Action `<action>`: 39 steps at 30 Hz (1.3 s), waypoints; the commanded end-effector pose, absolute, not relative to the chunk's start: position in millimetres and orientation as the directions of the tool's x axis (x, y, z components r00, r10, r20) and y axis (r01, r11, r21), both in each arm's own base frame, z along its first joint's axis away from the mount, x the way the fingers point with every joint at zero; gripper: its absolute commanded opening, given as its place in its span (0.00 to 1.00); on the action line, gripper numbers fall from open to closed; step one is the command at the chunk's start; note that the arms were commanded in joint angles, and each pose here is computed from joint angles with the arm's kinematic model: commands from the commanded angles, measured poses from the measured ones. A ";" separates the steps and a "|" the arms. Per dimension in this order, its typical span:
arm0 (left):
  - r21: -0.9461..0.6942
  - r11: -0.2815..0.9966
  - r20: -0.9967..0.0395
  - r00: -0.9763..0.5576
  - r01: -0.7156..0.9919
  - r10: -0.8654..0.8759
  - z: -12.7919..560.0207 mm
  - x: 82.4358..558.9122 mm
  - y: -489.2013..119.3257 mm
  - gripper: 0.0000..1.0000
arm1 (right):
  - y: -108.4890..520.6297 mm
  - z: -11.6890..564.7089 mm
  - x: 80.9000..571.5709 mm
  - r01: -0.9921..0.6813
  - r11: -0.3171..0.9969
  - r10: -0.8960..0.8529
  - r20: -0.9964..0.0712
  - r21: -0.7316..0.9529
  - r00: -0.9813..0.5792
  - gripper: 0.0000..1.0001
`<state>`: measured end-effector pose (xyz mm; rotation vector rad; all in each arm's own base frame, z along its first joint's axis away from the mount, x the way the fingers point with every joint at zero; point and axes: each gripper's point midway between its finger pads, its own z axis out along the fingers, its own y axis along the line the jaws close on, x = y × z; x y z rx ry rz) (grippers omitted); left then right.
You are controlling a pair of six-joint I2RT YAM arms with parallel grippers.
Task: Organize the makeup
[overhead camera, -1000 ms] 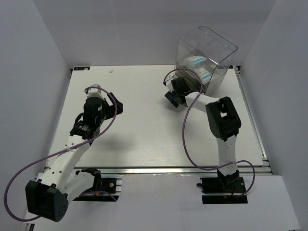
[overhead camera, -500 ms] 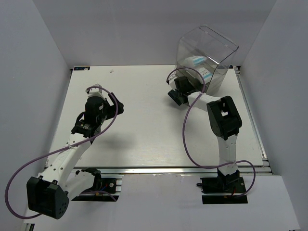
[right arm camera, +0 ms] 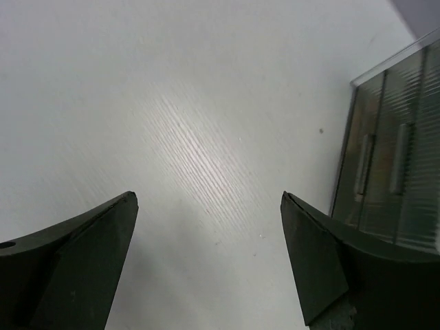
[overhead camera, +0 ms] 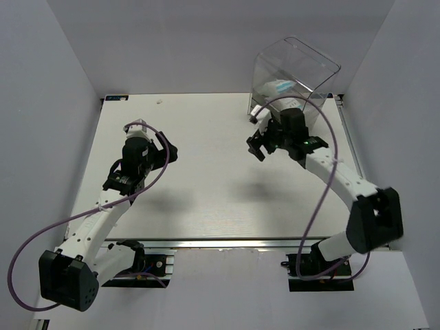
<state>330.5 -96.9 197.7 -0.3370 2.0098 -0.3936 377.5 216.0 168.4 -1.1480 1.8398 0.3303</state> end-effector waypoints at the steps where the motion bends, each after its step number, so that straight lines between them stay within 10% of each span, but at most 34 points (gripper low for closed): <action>1: -0.437 0.899 -0.826 -0.389 -0.014 -0.407 225.0 336.9 -101.9 0.98 | 221.3 220.9 354.3 -0.813 0.576 -0.374 -0.911 -0.082 -0.174 0.89; 8: -0.427 0.904 -0.836 -0.382 0.001 -0.395 231.7 333.8 -101.1 0.98 | 184.4 293.8 339.6 -0.629 0.777 -0.155 -0.964 0.015 -0.214 0.89; 15: -0.424 0.905 -0.849 -0.363 0.036 -0.383 245.0 329.8 -102.6 0.98 | 134.1 251.1 337.5 -0.455 0.889 -0.234 -0.907 -0.054 -0.349 0.89; 39: -0.459 0.882 -0.856 -0.322 0.110 -0.405 259.0 303.8 -104.8 0.98 | 84.2 213.9 321.4 -0.315 0.945 -0.203 -0.911 -0.087 -0.359 0.89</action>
